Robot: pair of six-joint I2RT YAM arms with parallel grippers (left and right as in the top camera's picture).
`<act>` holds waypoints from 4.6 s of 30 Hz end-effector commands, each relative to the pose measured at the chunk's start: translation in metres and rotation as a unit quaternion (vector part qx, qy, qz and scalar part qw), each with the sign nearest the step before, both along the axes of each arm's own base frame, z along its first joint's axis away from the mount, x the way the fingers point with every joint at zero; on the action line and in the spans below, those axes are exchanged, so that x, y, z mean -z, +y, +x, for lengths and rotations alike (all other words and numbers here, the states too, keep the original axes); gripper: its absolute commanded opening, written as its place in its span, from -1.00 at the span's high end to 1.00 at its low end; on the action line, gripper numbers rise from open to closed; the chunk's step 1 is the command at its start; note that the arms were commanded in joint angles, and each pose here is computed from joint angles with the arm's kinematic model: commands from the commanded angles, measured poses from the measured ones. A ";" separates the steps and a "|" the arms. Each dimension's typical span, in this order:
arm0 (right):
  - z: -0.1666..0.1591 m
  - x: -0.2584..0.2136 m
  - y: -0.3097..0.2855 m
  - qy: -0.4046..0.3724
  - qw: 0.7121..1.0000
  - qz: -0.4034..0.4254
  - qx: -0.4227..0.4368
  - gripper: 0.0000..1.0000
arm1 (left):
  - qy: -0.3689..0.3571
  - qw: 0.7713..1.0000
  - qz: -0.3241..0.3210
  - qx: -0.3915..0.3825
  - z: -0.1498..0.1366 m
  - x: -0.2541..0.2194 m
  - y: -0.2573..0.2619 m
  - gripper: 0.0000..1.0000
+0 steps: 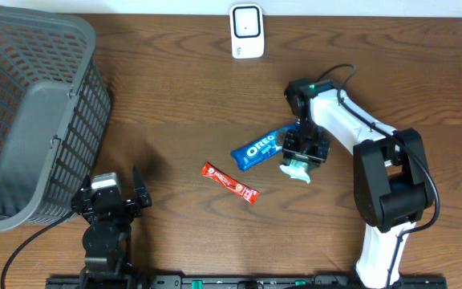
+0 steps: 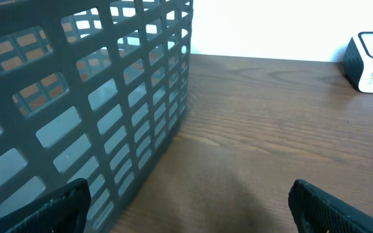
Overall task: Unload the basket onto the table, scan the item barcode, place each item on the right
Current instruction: 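Reach the right gripper down and grasp the green tissue pack, then lift the tissue pack and bring it to the scanner, then hold the tissue pack against the scanner with the right gripper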
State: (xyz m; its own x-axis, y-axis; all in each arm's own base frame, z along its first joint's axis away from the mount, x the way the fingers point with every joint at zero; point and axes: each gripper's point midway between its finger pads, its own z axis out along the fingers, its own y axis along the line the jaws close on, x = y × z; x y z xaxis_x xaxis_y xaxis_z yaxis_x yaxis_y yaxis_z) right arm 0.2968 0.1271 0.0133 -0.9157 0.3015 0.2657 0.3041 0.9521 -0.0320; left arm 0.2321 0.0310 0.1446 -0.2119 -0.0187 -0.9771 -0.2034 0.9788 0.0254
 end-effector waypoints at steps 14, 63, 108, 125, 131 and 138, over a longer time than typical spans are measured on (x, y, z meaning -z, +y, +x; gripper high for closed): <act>-0.016 -0.125 0.121 0.016 0.877 0.458 -0.144 0.46 | 0.017 1.000 0.010 -0.003 0.000 0.013 0.002 -0.96; -0.001 -0.241 0.255 -0.570 0.044 0.536 -0.621 0.98 | 0.017 1.000 0.010 -0.003 0.000 0.013 0.002 -0.96; 0.210 -0.111 0.118 -0.463 0.877 0.126 -0.044 0.97 | 0.017 1.000 0.010 -0.003 0.000 0.013 0.002 -0.96; 0.277 -0.137 0.144 -0.526 0.756 0.258 0.292 0.97 | 0.017 1.000 0.010 -0.003 0.000 0.013 0.002 -0.96; 0.291 -0.163 0.164 -0.597 0.703 0.249 0.296 0.97 | 0.017 1.000 0.010 -0.003 0.000 0.013 0.002 -0.96; 0.286 -0.179 0.178 -0.605 0.637 0.252 0.405 0.97 | 0.017 1.000 0.010 -0.003 0.000 0.013 0.002 -0.96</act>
State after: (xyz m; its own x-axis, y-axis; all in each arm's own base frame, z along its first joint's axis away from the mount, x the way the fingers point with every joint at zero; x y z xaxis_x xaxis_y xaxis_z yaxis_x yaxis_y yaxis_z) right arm 0.5774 0.3142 0.1795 -0.2927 0.8910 -0.3471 0.1884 0.4096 0.8926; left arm 0.2321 0.0311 0.1446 -0.2116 -0.0188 -0.9772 -0.2038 0.9787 0.0253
